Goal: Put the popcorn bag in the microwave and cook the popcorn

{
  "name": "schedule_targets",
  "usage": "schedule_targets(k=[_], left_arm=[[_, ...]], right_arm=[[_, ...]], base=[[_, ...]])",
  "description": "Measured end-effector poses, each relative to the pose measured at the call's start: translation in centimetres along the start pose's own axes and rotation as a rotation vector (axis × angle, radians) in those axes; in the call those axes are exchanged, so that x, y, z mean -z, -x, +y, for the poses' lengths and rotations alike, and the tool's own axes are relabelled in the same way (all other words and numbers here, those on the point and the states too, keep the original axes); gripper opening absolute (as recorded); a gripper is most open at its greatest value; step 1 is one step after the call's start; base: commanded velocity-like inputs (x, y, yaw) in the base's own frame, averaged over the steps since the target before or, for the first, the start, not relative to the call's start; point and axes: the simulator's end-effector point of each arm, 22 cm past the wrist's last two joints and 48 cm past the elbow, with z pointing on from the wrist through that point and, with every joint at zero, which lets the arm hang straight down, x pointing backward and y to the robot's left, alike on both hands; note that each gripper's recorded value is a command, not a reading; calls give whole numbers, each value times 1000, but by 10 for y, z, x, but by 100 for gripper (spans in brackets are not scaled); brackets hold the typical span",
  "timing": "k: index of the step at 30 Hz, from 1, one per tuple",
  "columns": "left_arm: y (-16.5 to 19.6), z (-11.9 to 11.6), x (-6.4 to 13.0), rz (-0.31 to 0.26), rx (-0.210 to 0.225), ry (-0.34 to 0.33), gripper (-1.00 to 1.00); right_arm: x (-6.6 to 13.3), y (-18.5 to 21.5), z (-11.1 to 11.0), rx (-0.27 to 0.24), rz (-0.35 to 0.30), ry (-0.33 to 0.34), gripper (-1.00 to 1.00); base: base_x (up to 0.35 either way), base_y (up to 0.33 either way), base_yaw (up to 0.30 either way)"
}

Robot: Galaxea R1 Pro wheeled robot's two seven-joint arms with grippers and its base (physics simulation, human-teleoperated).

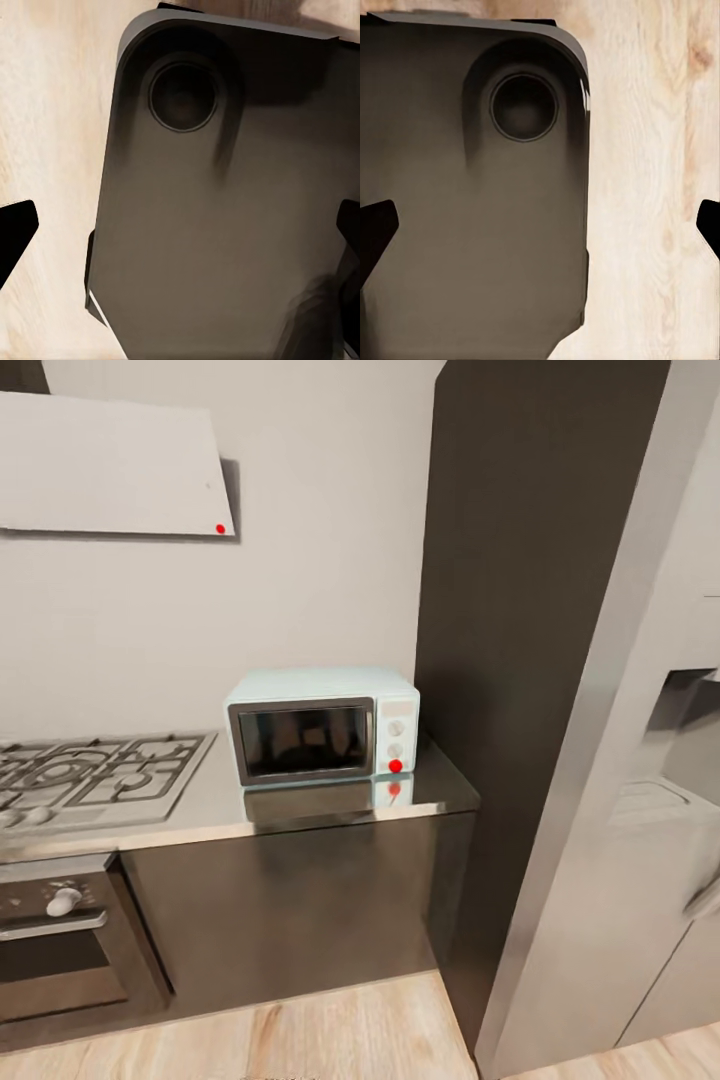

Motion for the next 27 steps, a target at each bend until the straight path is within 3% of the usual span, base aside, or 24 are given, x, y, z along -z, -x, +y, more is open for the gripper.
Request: schedule_targets(k=[18, 27], left_arm=[[0, 0, 0, 0, 0, 0, 100], [0, -1, 0, 0, 0, -1, 100]], right_arm=[[0, 0, 0, 2, 0, 0, 100], [0, 0, 0, 8, -2, 2, 100]], base=[[0, 0, 270], [0, 0, 46]])
